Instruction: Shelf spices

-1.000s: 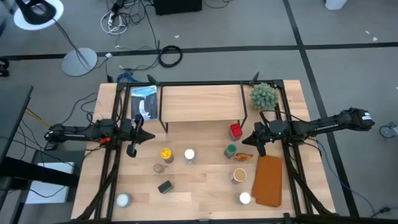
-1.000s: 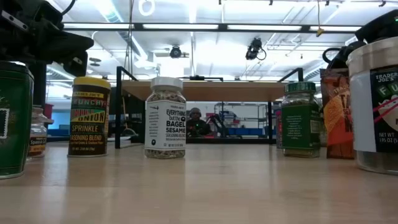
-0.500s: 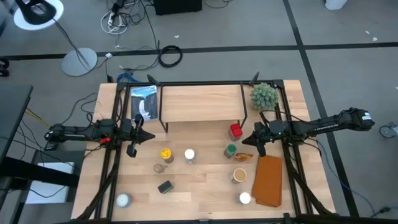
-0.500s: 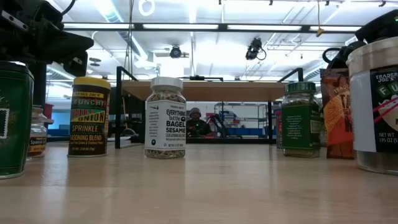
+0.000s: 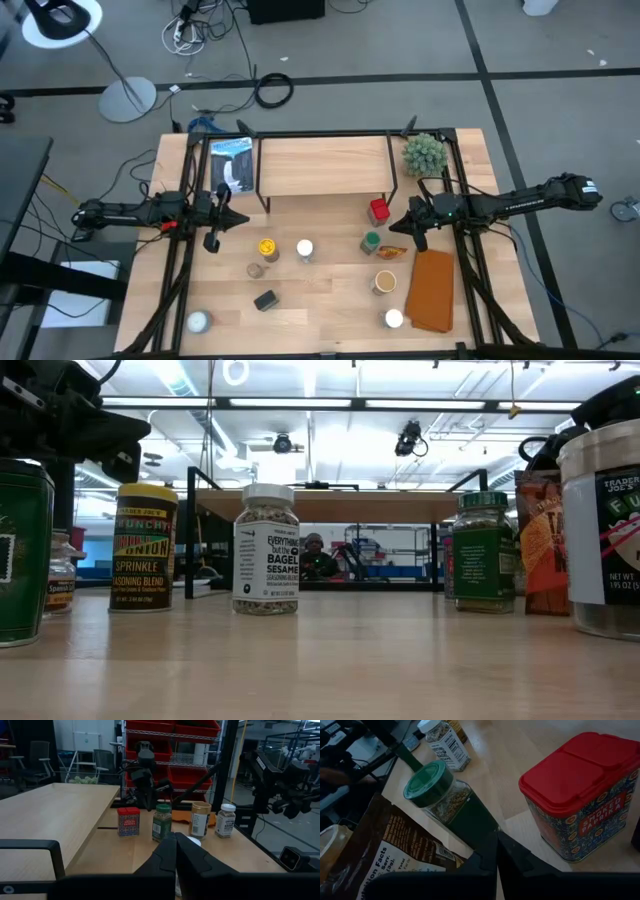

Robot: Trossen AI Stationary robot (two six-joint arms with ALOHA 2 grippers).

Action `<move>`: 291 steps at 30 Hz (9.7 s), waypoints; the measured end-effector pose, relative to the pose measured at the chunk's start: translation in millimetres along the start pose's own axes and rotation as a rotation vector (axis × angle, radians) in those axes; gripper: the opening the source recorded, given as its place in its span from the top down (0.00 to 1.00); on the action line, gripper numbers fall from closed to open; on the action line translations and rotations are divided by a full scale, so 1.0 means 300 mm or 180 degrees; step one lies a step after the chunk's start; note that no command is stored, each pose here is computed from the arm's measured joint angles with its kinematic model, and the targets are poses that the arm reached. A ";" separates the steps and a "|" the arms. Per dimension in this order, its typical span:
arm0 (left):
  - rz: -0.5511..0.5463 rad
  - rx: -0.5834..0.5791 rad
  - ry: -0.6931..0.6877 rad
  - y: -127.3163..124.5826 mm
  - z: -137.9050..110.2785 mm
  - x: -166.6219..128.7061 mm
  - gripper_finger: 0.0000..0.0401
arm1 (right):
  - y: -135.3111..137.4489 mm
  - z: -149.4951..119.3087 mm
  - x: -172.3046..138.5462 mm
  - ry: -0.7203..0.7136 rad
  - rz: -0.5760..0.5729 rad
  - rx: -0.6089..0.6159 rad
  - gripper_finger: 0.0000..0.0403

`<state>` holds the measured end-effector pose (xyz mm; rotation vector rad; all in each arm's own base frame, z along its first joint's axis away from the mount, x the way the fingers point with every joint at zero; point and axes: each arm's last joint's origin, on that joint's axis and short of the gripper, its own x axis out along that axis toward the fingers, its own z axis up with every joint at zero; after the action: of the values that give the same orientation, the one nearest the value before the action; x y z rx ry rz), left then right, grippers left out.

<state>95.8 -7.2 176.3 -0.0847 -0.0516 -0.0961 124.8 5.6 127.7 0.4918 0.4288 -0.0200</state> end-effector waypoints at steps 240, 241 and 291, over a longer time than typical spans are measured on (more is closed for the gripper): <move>-0.0001 0.0001 0.0000 0.000 0.000 0.000 0.98 | 0.537 0.343 0.025 0.1372 -0.0674 -0.1444 1.00; 0.0000 0.0000 0.0000 0.000 0.000 0.000 0.98 | 0.543 0.366 0.016 0.1358 -0.0679 -0.1480 1.00; -0.0001 0.0001 0.0001 0.000 0.000 0.000 0.98 | -0.142 1.097 -0.133 0.1100 -0.1347 -0.1879 1.00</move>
<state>95.8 -7.3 176.2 -0.0844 -0.0514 -0.0965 213.1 -187.4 386.0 -0.1890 0.8386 -0.2127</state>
